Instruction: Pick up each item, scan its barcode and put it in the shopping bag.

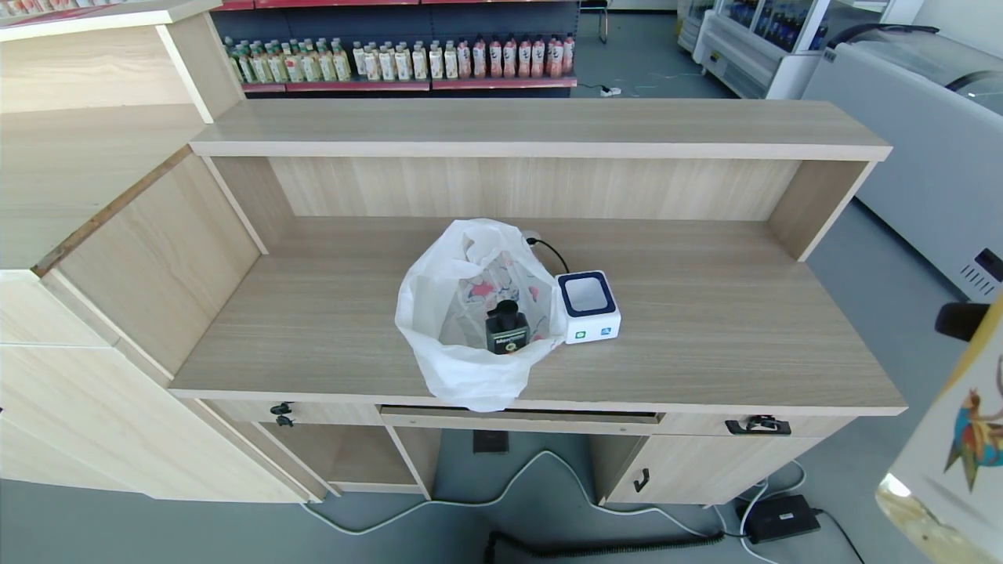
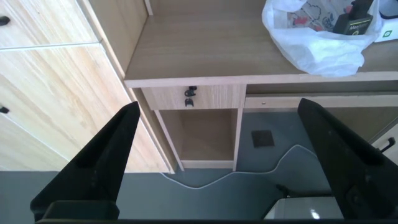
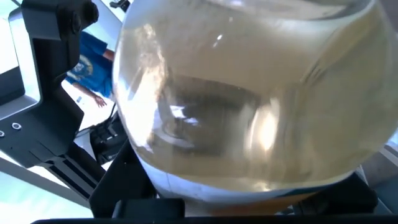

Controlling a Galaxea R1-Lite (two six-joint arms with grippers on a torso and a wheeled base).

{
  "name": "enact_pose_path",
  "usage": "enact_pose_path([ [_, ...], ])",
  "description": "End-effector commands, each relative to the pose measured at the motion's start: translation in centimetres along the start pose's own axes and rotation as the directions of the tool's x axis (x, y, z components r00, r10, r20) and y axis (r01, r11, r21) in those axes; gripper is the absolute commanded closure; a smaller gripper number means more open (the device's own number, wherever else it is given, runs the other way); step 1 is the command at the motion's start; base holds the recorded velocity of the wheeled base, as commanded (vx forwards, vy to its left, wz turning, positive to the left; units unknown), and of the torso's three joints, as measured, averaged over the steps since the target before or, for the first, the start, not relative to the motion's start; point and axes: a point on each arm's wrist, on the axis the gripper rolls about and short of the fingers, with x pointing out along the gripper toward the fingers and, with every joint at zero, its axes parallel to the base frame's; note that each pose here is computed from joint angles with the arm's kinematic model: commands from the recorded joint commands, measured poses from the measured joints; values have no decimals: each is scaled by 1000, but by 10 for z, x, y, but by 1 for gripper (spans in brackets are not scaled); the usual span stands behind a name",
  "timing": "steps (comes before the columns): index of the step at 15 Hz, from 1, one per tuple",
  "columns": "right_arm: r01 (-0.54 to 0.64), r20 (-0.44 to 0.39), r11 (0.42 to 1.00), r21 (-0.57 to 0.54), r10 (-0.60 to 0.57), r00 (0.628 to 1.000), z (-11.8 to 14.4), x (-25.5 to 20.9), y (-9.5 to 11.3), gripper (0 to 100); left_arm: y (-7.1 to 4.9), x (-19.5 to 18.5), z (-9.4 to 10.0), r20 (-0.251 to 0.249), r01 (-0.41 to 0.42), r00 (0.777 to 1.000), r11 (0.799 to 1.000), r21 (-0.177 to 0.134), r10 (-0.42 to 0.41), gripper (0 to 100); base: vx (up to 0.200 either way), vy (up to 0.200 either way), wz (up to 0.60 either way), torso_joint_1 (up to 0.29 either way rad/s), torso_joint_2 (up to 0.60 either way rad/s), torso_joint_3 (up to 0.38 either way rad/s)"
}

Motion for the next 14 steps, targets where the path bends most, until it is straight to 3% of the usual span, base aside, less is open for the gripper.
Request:
enact_pose_path([
  [1, 5, 1, 1000, 0, -5, 1000, 0, -1, 0, 100, 0, 0, 0, 0, 0, 1000, 1000, 0, 0, 0, 0, 0, 0, 0, 0, 0],
  [14, 28, 9, 1000, -9, -28, 1000, -1, -3, -1, 100, 0, 0, 0, 0, 0, 1000, 1000, 0, 0, 0, 0, 0, 0, 0, 0, 0],
])
